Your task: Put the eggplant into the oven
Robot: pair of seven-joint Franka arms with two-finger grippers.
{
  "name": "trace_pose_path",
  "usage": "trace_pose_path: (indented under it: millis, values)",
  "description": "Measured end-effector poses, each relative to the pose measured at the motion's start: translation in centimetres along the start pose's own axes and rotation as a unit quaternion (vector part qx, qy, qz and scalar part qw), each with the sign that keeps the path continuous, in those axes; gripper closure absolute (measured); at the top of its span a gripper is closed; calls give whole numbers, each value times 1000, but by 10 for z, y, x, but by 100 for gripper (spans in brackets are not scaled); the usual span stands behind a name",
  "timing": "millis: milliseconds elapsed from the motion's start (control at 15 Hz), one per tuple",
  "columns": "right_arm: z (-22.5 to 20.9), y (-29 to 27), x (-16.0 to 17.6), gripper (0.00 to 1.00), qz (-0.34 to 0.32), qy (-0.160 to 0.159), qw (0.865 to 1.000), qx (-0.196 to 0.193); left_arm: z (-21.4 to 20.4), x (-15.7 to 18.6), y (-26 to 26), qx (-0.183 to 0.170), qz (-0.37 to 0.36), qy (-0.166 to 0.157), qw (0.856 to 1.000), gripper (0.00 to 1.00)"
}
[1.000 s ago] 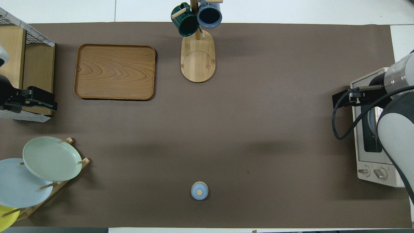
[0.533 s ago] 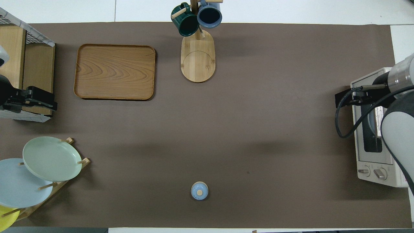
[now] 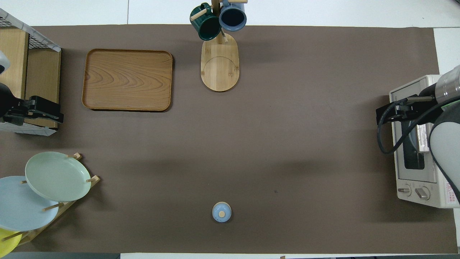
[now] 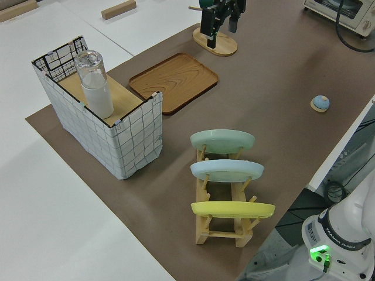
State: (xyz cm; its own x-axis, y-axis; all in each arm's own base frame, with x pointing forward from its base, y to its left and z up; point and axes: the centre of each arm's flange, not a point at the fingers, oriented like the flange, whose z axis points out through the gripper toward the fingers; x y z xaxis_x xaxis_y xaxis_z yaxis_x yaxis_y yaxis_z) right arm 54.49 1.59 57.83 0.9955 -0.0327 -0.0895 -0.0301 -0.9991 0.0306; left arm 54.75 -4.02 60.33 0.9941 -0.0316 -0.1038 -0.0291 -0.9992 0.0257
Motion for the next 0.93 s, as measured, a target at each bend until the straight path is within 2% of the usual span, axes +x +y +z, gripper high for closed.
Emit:
trace_pose_path:
  millis: [600,933]
  values:
    - [-18,21,2,0,20,2,1000,2,0,0,0,0,0,0,1000,0]
    - [-5,46,13,0,43,-12,999,2,0,0,0,0,0,0,1000,0]
